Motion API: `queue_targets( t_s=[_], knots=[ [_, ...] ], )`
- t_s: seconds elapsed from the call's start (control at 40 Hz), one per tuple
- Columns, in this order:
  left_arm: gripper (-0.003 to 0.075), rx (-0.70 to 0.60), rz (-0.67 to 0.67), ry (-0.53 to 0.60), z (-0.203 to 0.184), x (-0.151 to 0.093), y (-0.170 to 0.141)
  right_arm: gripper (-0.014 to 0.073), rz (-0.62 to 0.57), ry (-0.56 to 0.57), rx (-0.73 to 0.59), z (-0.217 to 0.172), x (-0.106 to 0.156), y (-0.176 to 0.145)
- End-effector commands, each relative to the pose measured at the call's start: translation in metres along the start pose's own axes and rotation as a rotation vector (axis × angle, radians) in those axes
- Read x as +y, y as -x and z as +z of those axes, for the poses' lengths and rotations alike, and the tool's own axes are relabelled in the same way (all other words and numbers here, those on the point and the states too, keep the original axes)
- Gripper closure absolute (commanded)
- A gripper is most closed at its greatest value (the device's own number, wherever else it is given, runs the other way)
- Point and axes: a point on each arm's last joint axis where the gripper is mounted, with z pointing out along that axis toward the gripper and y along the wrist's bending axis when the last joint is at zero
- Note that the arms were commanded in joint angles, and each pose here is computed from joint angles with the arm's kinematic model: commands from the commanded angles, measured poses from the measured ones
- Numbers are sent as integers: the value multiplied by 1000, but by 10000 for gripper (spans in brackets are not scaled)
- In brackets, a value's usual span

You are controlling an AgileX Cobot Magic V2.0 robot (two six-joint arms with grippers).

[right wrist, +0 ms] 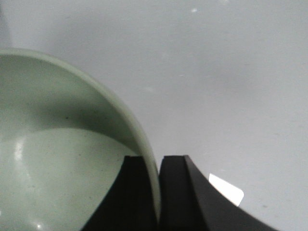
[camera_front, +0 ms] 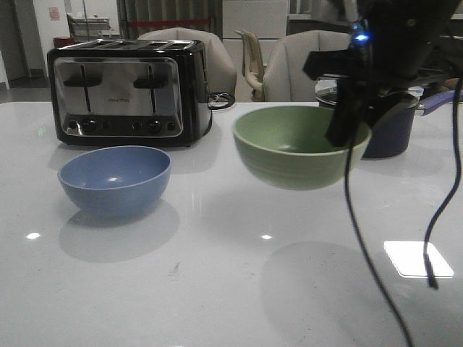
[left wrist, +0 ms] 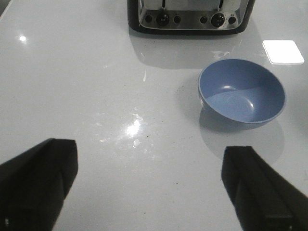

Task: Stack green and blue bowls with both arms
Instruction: 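Carry the green bowl toward the center and set it down, release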

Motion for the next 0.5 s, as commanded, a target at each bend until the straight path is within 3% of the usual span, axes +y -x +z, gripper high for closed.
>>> queue_targets(
  t_s=[0.0,0.28,0.47],
  knots=[
    [62,-91,-4,-10,-3,-1,14,561,-48,55,-49,-5,28,6],
    [62,-91,-4,-10,-3,-1,14,540,-111,79,29,40,56,0],
    [62,-91,-4,-10,-3,-1,14,334,-106,77,58,52,54,-2]
  ],
)
